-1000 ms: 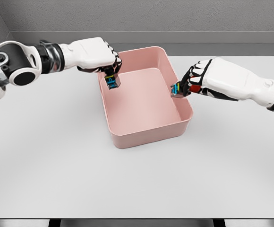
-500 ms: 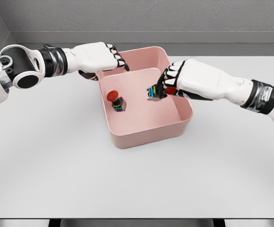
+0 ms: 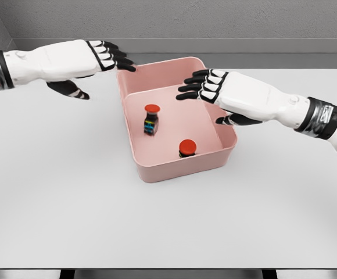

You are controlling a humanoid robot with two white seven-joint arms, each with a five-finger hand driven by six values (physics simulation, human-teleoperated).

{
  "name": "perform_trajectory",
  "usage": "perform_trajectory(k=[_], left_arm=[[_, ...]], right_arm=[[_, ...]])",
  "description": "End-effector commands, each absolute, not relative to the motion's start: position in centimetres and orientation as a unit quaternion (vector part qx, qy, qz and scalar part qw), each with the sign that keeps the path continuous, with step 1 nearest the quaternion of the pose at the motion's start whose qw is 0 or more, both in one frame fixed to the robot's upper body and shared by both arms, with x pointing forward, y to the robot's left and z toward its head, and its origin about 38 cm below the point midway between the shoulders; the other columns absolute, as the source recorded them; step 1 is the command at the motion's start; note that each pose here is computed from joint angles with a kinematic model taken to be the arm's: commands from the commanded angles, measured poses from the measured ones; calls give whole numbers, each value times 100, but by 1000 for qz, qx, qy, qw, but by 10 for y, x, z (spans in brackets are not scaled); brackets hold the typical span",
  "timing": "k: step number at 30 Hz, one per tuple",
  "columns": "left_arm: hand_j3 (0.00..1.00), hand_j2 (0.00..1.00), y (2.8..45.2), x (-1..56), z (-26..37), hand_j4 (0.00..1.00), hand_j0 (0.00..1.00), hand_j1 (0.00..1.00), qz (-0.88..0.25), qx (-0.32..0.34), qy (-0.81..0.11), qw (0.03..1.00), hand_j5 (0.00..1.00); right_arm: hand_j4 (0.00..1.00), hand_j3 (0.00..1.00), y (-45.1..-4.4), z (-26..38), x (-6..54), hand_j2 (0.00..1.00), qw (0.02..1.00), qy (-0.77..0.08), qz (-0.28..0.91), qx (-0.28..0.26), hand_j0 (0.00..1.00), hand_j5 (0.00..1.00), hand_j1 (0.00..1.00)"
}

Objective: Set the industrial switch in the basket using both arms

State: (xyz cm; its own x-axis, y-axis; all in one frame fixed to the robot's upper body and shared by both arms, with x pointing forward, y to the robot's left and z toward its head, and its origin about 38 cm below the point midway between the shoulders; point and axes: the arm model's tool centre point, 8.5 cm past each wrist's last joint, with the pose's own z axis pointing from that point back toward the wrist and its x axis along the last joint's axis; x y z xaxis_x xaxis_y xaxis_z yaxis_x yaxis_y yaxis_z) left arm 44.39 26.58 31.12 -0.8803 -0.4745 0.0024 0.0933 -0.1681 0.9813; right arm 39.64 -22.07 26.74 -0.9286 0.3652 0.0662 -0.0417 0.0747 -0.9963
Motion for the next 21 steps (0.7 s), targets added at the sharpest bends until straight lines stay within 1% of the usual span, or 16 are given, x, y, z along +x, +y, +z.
perform_trajectory(k=[1,2,4,7,9,11,13,17,19,21], left_arm=[[100,100,291,437,315,100,100,100,-730,150,-632,211,100],[100,100,291,435,310,100,100,100,-732,145,-631,213,100],[100,100,290,433,303,100,100,100,-733,138,-630,218,100],[100,100,301,430,291,100,100,100,-724,126,-632,248,100],[100,100,312,426,283,100,100,100,-723,126,-626,264,100],[100,100,315,426,284,100,100,100,-723,128,-625,266,100],[100,100,316,425,280,100,100,100,-723,126,-623,270,100],[100,100,328,417,262,100,100,100,-726,120,-611,292,100],[100,100,331,412,249,100,100,100,-728,111,-604,303,100],[100,100,343,412,227,100,100,100,-728,108,-590,332,100]], right_arm=[[100,100,-227,270,399,100,158,-718,667,-117,100,100,100],[100,100,-231,273,400,100,160,-720,664,-124,100,100,100],[100,100,-255,273,402,100,180,-711,664,-146,100,100,100],[100,100,-298,273,410,100,224,-704,647,-188,100,100,100],[100,100,-313,266,413,100,247,-699,641,-199,100,100,100],[100,100,-330,267,412,100,259,-689,642,-213,100,100,100],[100,100,-337,264,412,100,267,-684,643,-217,100,100,100],[100,100,-336,260,412,100,270,-683,644,-214,100,100,100],[100,100,-336,260,411,100,269,-683,644,-213,100,100,100],[100,100,-336,260,411,100,269,-683,645,-213,100,100,100]])
